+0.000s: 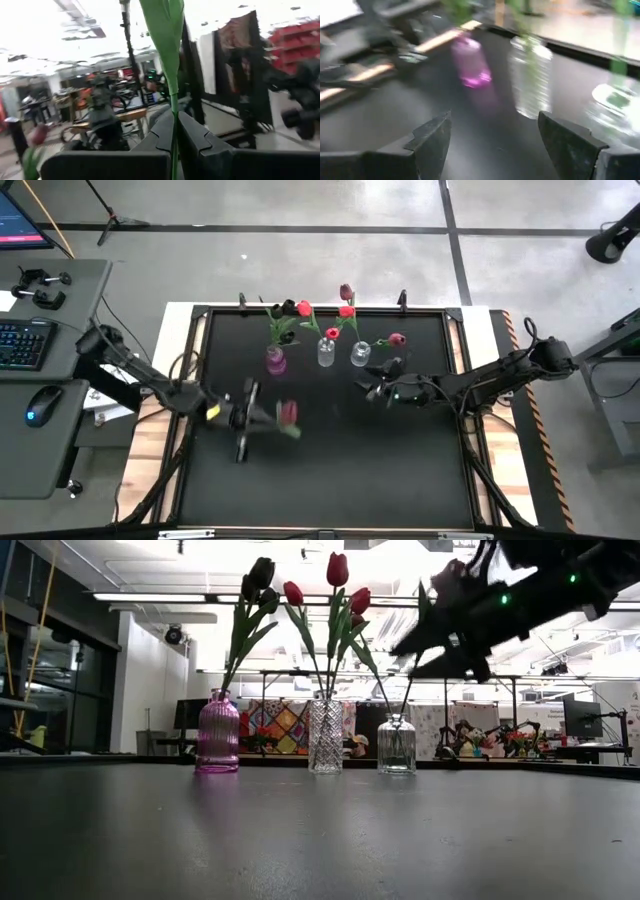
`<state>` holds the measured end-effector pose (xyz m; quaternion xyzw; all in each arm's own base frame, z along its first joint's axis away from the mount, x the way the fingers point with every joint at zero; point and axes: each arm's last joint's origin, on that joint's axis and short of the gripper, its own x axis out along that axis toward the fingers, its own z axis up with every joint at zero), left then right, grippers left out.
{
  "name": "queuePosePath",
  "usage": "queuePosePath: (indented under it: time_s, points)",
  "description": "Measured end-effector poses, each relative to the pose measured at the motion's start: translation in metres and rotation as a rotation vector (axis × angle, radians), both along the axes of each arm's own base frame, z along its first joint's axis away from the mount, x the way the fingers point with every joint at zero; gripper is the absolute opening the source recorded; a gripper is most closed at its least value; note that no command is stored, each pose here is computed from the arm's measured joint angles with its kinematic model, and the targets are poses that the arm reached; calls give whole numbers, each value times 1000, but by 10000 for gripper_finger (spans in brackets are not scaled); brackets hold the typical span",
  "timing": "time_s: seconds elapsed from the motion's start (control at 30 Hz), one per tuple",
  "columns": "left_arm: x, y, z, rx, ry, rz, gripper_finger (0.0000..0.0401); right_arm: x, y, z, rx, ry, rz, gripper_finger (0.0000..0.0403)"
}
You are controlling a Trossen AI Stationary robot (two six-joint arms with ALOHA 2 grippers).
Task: Sort flowers into vase by color
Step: Put the dark red flower into the right transparent vase
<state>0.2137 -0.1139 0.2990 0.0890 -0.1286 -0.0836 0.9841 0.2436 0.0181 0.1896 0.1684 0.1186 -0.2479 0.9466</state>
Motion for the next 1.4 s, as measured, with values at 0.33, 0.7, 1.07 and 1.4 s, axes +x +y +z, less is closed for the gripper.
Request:
queuePosePath:
  time_s: [0.33,0.7,1.07,1.4]
  points:
    - [32,-10,-45,51,142,276,0,2,41,34,-185,-278,383,286]
    - [62,-4,-69,-22,27,225,0,1,63,39,-249,-340,435,286]
    - [66,-4,-79,22,74,235,0,76,94,57,-407,-215,513,286]
    - [65,-5,-80,58,79,271,0,85,107,70,-454,-180,457,286]
